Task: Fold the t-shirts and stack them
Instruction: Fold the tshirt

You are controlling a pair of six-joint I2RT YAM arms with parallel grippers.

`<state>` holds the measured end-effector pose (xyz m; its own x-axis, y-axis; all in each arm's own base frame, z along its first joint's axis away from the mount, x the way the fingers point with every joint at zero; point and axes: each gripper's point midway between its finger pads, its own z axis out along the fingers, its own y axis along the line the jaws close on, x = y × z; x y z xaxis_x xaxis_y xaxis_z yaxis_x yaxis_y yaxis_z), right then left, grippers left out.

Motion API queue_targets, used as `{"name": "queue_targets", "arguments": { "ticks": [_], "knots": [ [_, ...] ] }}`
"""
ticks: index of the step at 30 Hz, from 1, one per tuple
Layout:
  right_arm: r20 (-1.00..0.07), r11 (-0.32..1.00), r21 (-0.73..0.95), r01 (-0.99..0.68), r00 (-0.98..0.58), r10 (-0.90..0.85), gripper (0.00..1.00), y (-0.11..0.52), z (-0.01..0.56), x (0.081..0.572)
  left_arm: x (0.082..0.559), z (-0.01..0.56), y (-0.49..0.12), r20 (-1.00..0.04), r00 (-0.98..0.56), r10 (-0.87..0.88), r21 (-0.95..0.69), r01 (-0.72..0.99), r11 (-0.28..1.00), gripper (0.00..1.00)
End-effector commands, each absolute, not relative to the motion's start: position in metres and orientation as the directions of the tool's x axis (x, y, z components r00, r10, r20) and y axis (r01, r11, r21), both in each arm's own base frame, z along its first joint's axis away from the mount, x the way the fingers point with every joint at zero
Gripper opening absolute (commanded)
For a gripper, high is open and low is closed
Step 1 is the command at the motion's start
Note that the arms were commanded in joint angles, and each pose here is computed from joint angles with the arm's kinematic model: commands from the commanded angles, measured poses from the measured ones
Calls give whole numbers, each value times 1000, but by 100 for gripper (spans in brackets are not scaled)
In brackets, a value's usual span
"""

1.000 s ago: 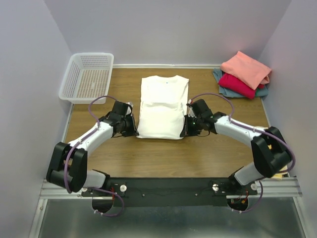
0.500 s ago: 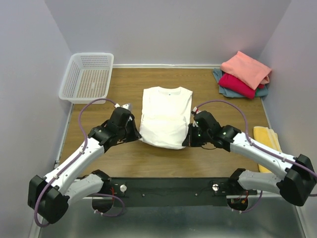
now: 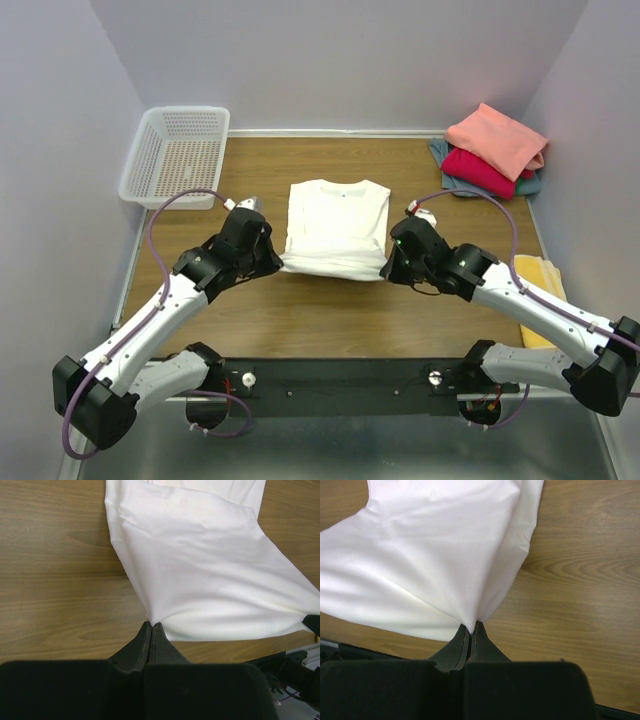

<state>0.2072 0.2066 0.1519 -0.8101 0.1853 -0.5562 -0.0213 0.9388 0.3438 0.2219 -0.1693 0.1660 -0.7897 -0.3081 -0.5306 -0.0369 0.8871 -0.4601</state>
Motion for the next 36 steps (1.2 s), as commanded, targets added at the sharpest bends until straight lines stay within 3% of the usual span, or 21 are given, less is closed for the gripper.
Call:
{"name": "queue_targets", "arguments": {
  "ticks": [1, 13, 23, 36],
  "knots": [
    [-629, 976, 196, 97, -751, 201, 1, 173, 163, 222, 243, 184, -154, -609, -722, -328, -400, -78, 913, 0],
    [-757, 977, 138, 163, -619, 210, 1, 168, 207, 264, 307, 223, -165, -722, -638, -269, -299, -63, 952, 0],
    [-799, 962, 63, 265, -564, 208, 1, 149, 188, 329, 379, 204, -184, -755, -636, -162, -157, -65, 985, 0],
    [-801, 969, 26, 244, -575, 167, 1, 145, 167, 423, 452, 201, -178, -765, -627, -147, -75, -139, 987, 0]
  ]
}}
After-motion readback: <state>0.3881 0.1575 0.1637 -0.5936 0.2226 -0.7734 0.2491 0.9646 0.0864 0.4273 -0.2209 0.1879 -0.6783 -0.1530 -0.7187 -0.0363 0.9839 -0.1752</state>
